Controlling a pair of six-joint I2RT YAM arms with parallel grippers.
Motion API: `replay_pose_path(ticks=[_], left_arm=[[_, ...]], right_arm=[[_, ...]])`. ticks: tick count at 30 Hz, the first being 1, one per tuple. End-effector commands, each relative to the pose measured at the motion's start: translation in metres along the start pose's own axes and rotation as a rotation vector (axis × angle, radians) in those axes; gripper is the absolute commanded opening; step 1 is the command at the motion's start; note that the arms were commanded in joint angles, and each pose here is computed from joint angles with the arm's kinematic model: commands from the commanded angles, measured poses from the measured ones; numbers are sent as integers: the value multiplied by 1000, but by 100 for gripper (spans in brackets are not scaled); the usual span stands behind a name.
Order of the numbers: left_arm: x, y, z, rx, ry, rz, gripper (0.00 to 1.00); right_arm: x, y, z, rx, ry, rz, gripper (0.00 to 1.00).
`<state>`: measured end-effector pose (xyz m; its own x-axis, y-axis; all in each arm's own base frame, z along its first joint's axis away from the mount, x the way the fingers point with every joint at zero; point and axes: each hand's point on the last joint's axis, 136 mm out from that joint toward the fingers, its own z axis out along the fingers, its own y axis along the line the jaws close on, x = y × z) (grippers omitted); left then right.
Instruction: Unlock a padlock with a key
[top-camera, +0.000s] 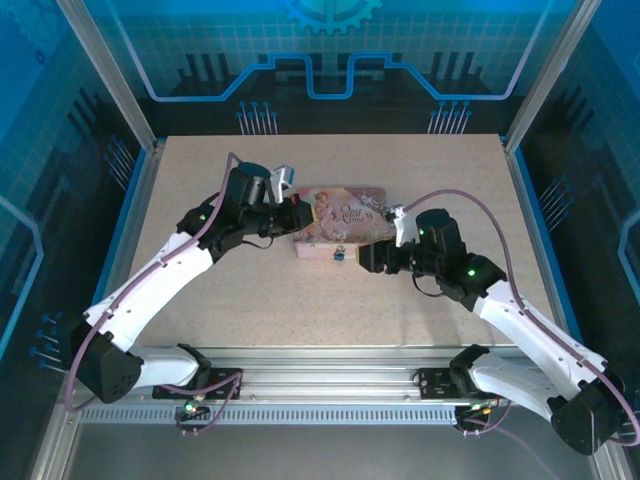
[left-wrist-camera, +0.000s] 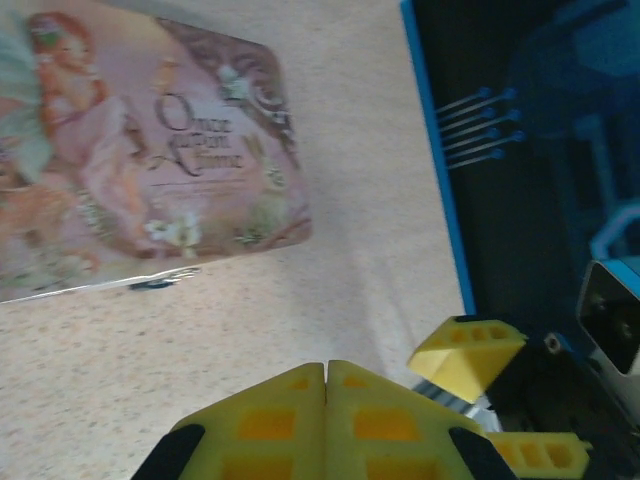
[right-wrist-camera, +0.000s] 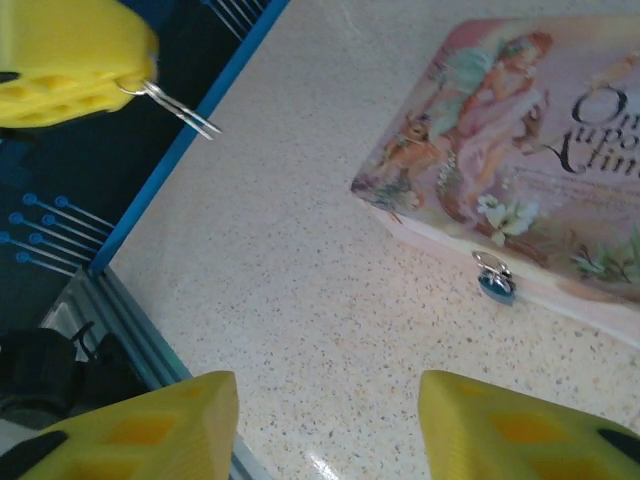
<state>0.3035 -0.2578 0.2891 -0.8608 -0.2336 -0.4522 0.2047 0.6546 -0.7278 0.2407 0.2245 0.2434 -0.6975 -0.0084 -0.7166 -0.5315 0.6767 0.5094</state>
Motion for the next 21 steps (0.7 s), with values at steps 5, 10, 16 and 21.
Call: replay_pose_path(ticks=[5,10,16,21], left_arm=[[12,-43,9,120,120,47,0],[17,-61,15,153,157,67,0],[19,-70,17,176,168,69,0],[19,-73,16,185,172,68,0]], right_arm=[[-36,30,-15,-73,-26,-165,40],[-50,38,-13,-89,-18,-213,32],[-55,43,-11,-110,-9,-228,28],[-56,45,-12,-112,-8,-231,24]])
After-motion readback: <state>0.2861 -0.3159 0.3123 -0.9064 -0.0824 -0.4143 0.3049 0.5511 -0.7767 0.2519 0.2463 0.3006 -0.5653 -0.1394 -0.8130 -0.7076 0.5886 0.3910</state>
